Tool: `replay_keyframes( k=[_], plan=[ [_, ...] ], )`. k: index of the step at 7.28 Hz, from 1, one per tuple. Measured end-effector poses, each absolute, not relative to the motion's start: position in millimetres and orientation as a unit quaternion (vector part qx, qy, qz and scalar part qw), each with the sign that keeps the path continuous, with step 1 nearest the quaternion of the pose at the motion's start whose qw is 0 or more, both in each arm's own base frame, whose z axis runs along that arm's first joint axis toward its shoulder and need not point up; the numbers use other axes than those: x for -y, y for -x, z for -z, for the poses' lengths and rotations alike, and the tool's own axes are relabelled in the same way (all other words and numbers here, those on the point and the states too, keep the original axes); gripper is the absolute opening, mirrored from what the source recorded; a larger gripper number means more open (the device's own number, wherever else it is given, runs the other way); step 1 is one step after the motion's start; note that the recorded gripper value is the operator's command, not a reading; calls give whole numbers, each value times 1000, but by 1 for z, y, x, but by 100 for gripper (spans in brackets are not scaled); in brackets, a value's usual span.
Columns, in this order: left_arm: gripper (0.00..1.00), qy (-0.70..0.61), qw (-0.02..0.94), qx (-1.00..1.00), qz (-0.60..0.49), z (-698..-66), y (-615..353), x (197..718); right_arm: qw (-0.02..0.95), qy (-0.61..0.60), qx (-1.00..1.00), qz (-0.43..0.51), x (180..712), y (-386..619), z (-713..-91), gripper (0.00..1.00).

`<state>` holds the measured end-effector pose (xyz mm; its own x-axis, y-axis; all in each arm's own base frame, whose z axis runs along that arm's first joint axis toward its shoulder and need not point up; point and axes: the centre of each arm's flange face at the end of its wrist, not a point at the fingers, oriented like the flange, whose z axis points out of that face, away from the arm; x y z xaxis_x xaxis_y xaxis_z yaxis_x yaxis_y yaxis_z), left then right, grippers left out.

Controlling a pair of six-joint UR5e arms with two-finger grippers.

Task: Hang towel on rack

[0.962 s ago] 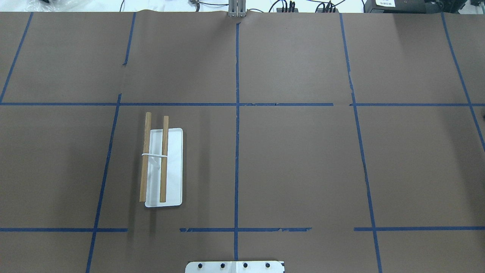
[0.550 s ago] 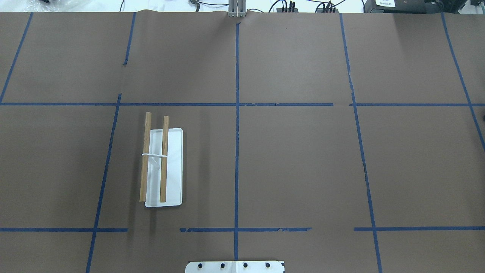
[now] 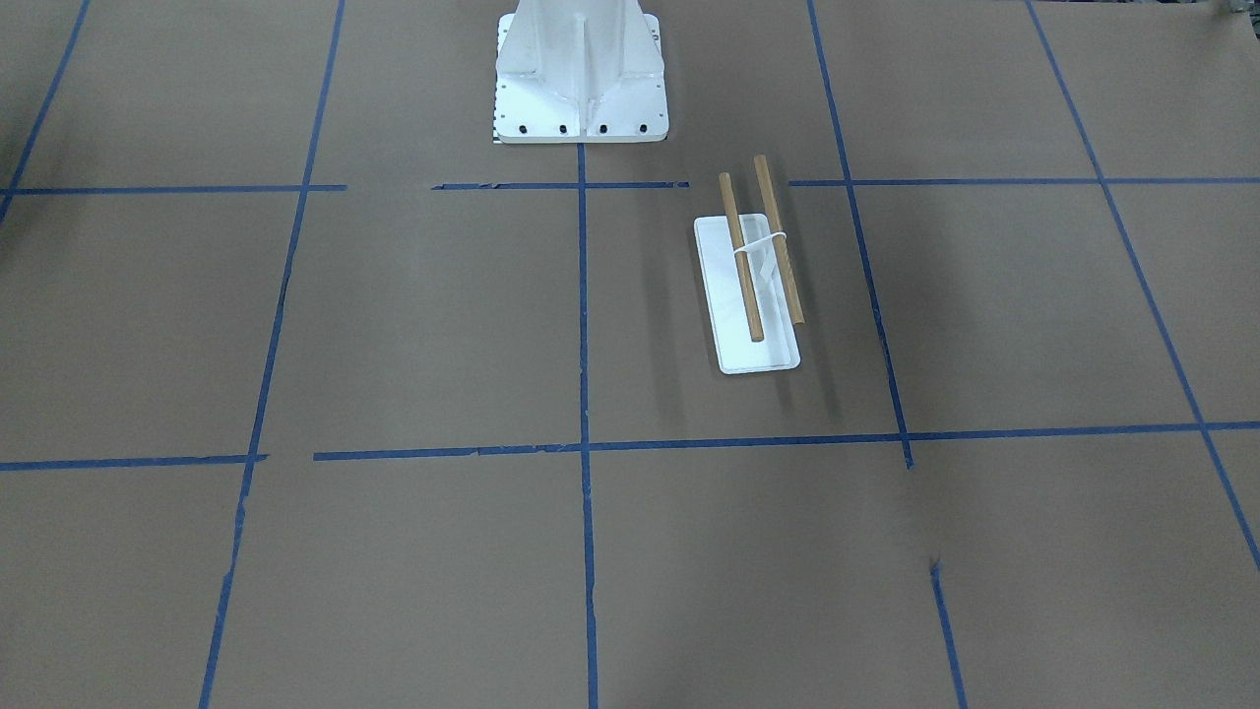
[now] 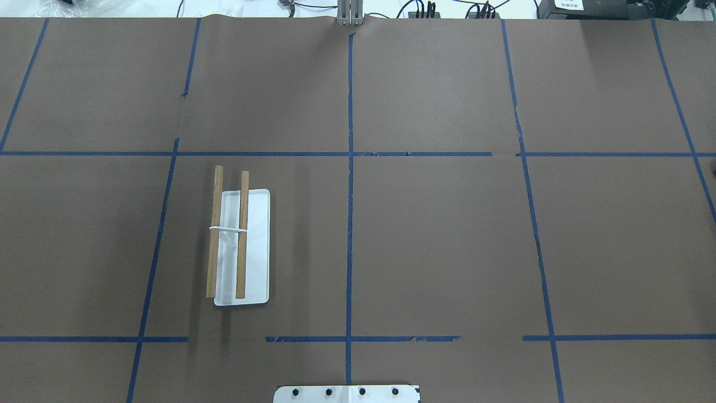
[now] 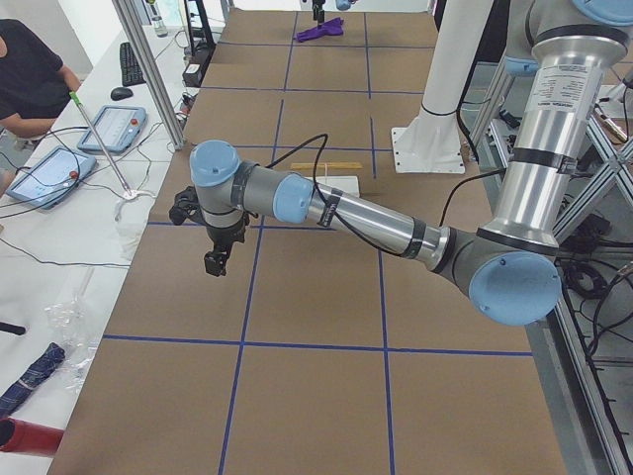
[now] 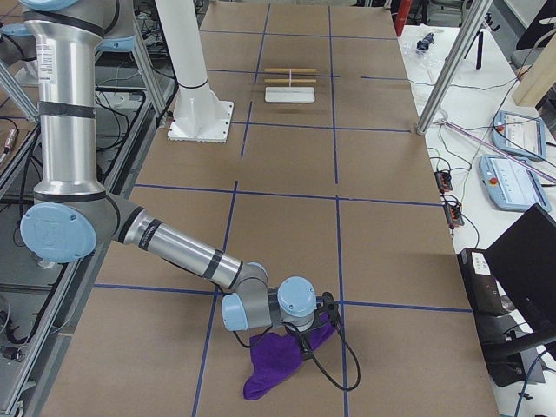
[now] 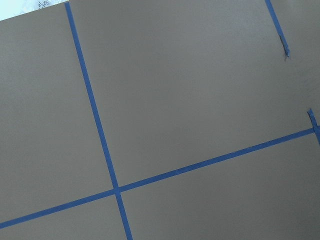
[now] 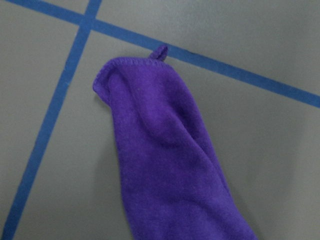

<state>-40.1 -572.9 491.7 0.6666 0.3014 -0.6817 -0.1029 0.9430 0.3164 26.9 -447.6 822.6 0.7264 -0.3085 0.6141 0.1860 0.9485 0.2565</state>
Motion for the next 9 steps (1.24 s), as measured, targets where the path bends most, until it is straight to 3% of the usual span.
replay_keyframes(
  k=[4, 5, 6, 7, 9],
  plan=[
    [100, -130, 903, -393, -114, -487, 40, 574, 925, -71, 328, 177, 430, -26, -859, 98],
    [100, -131, 903, -393, -114, -486, 40, 574, 925, -69, 328, 179, 430, -25, -862, 49],
    [100, -131, 903, -393, -114, -485, 40, 574, 925, -69, 328, 179, 431, -25, -862, 13],
    [100, -132, 903, -392, -115, -484, 40, 574, 924, -71, 329, 180, 433, -25, -861, 0],
    [100, -132, 903, -392, -115, -484, 40, 574, 921, -80, 330, 190, 440, -24, -854, 0]
  ],
)
